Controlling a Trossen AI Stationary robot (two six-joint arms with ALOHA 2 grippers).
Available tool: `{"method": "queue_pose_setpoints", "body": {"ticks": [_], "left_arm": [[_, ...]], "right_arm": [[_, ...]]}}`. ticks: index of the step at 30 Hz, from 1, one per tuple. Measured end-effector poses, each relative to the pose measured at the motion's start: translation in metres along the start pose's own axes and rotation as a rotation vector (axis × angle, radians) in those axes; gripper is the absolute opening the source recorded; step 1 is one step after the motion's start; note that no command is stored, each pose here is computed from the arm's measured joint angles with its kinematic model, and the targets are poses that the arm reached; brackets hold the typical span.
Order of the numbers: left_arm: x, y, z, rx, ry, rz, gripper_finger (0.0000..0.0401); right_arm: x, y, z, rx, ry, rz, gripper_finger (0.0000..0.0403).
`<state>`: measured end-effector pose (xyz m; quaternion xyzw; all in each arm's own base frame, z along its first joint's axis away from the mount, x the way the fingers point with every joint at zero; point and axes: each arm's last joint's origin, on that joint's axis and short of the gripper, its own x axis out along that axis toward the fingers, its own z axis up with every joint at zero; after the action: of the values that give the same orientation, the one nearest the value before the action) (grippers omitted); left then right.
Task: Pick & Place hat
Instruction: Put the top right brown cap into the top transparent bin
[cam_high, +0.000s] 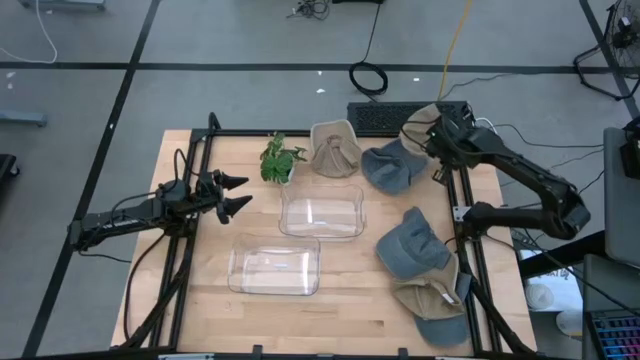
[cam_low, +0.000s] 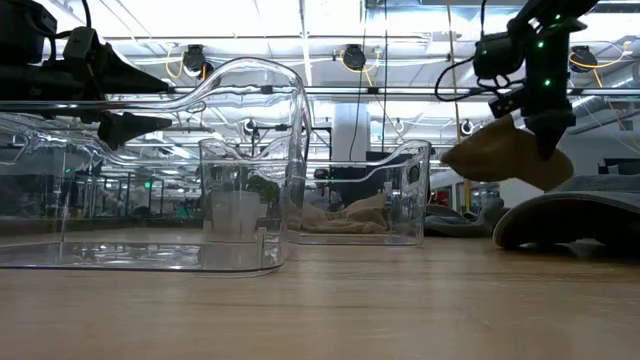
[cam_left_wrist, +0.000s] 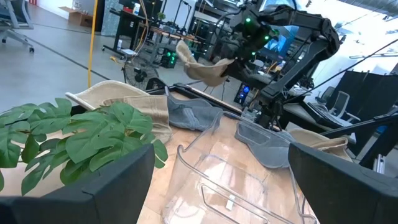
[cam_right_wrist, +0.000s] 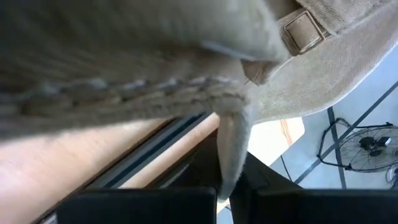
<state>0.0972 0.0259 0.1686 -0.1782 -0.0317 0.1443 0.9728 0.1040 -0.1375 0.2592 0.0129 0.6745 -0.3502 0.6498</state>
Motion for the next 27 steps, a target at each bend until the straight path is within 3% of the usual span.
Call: {"method": "queue_pose_setpoints", "body": {"ticks": [14, 27], "left_arm": [[0.0, 0.0, 0.0, 0.0, 0.0, 0.0, 0.0379], [0.0, 0.0, 0.0, 0.0, 0.0, 0.0, 0.0379]], "right_arm": [[-0.036, 0.025, -0.009, 0.195, -0.185, 0.032, 0.0], [-0.09, 0.043, 0.017, 0.372, -0.562, 0.205, 0.0]]}}
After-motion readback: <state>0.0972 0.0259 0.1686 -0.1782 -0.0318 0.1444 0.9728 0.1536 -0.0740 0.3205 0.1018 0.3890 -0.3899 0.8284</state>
